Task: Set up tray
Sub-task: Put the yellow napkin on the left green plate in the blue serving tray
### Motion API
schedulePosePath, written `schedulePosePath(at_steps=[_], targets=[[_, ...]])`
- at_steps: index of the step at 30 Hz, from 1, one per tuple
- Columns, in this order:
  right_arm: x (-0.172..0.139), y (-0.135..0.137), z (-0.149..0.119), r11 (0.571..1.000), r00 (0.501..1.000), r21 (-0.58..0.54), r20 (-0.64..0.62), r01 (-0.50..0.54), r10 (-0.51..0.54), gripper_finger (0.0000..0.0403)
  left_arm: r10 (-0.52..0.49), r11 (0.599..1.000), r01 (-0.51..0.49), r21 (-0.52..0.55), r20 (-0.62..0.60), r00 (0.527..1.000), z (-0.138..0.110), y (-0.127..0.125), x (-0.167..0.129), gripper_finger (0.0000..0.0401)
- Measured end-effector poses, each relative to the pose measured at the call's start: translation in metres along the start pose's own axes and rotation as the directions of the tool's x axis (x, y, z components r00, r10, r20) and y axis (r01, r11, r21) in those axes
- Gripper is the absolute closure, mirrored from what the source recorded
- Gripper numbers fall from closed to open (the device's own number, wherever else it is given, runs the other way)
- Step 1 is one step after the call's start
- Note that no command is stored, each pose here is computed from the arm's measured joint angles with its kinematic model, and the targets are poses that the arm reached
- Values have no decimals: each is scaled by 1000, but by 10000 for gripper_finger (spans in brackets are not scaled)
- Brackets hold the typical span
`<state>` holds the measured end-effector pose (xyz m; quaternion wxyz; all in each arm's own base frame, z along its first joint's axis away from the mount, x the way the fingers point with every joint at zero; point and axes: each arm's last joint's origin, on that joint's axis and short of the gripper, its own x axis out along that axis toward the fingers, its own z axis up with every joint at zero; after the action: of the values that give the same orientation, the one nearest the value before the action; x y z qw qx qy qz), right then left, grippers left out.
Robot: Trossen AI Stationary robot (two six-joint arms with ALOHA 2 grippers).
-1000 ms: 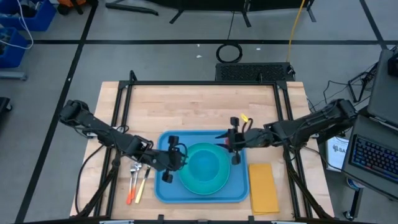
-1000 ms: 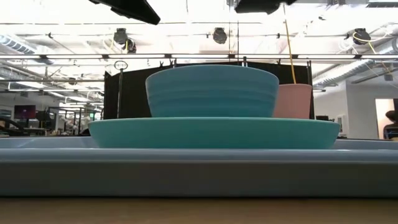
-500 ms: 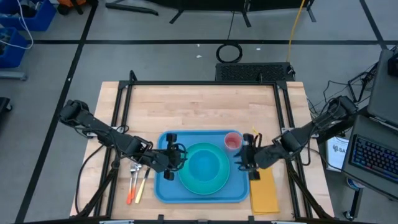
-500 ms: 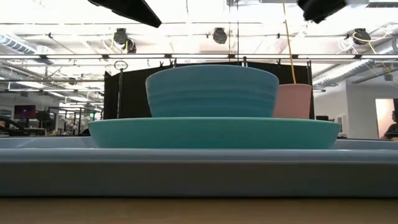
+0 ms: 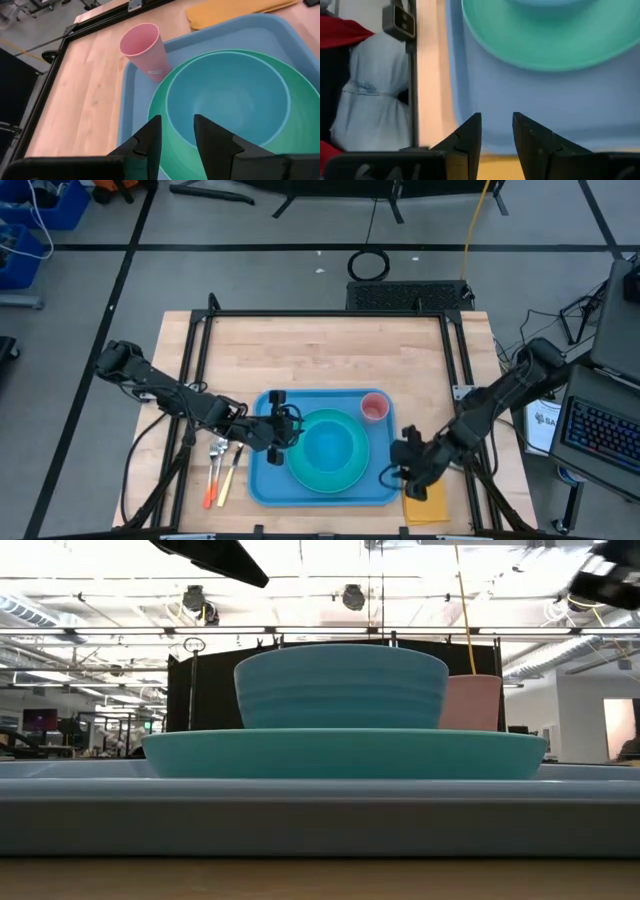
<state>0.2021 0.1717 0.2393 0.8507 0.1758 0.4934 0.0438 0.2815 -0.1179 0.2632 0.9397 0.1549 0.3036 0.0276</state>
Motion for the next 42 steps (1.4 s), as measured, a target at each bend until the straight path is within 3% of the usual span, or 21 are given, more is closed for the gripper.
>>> schedulePosePath(at_steps=[9, 15, 27, 34, 42], targets=[[27, 25, -34, 982, 983, 187, -179, -11, 45, 303, 5, 999, -5, -40, 5, 1000, 1, 3, 2, 281], [46, 41, -48, 960, 957, 275, -260, -58, 132, 303, 5, 998, -3, -61, 25, 1000, 3, 3, 2, 281], [67, 38, -68, 960, 894, 275, -443, 61, 70, 303, 5, 998, -2, -62, 42, 999, 5, 3, 2, 281], [70, 47, -74, 935, 882, 351, -453, 46, 127, 303, 5, 999, -4, -38, 41, 999, 4, 3, 2, 281], [73, 72, -75, 954, 887, 293, -453, 59, 84, 303, 12, 999, -10, -36, 38, 999, 4, 6, 3, 281]])
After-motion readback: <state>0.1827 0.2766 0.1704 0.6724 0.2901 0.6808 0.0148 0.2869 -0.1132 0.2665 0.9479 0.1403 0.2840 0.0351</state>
